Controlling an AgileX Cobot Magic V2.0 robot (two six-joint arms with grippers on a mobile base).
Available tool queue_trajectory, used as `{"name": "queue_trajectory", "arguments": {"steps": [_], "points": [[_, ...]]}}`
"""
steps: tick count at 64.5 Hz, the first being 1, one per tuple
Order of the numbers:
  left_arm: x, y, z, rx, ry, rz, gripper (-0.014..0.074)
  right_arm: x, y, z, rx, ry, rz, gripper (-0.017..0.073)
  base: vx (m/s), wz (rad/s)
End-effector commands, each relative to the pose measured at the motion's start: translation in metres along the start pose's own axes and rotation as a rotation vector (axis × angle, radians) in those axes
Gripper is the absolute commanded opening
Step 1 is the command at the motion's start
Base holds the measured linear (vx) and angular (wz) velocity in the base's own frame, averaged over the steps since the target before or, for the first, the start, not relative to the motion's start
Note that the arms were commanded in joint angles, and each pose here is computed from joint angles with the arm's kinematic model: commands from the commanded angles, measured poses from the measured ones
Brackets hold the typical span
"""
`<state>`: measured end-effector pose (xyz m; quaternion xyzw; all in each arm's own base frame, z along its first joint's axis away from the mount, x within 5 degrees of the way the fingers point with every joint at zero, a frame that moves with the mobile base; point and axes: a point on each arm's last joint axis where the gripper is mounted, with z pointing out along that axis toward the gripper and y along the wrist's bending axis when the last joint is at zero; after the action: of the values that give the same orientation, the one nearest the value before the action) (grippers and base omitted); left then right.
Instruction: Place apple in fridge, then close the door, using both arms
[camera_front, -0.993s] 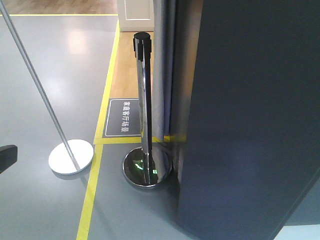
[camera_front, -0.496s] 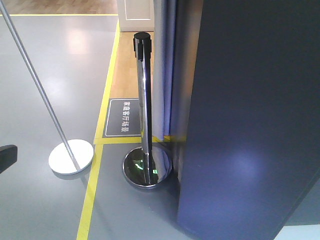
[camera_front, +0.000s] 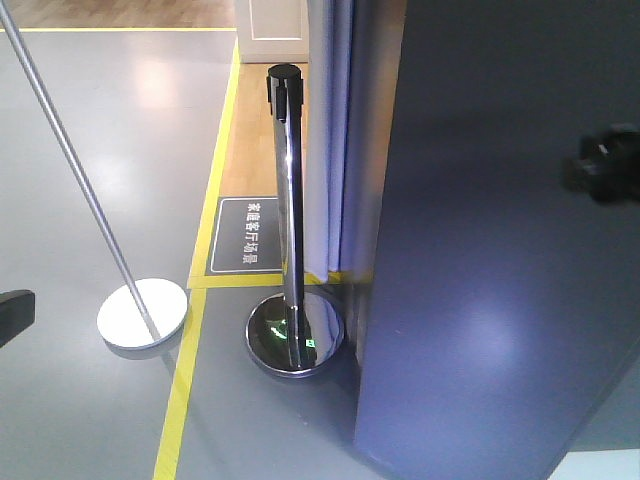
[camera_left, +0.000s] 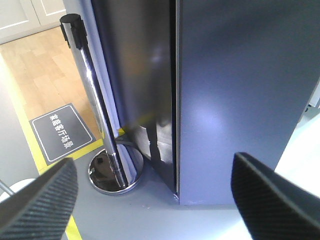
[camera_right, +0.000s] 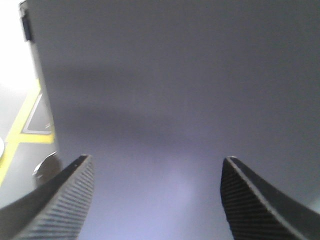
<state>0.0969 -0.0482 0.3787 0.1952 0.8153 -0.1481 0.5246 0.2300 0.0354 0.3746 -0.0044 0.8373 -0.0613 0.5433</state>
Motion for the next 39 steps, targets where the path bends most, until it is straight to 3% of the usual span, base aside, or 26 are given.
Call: {"name": "queue_trajectory", "arguments": {"steps": [1, 11, 27, 39], "points": [[-0.012, -0.001, -0.005, 0.003, -0.086, -0.018, 0.0591, -0.028, -0.003, 0.010, 0.017, -0.094, 0.004, 0.0508, 0.00, 0.00], [-0.012, -0.001, -0.005, 0.003, -0.086, -0.018, 0.0591, -0.037, -0.021, 0.035, 0.034, -0.110, 0.110, 0.0508, 0.00, 0.00], [-0.012, -0.001, -0.005, 0.003, -0.086, -0.018, 0.0591, -0.035, -0.047, 0.065, 0.032, -0.157, 0.192, 0.0508, 0.00, 0.00], [-0.012, -0.001, -0.005, 0.003, -0.086, -0.018, 0.0591, -0.022, -0.054, 0.099, 0.040, -0.107, 0.185, 0.0508, 0.00, 0.00]]}}
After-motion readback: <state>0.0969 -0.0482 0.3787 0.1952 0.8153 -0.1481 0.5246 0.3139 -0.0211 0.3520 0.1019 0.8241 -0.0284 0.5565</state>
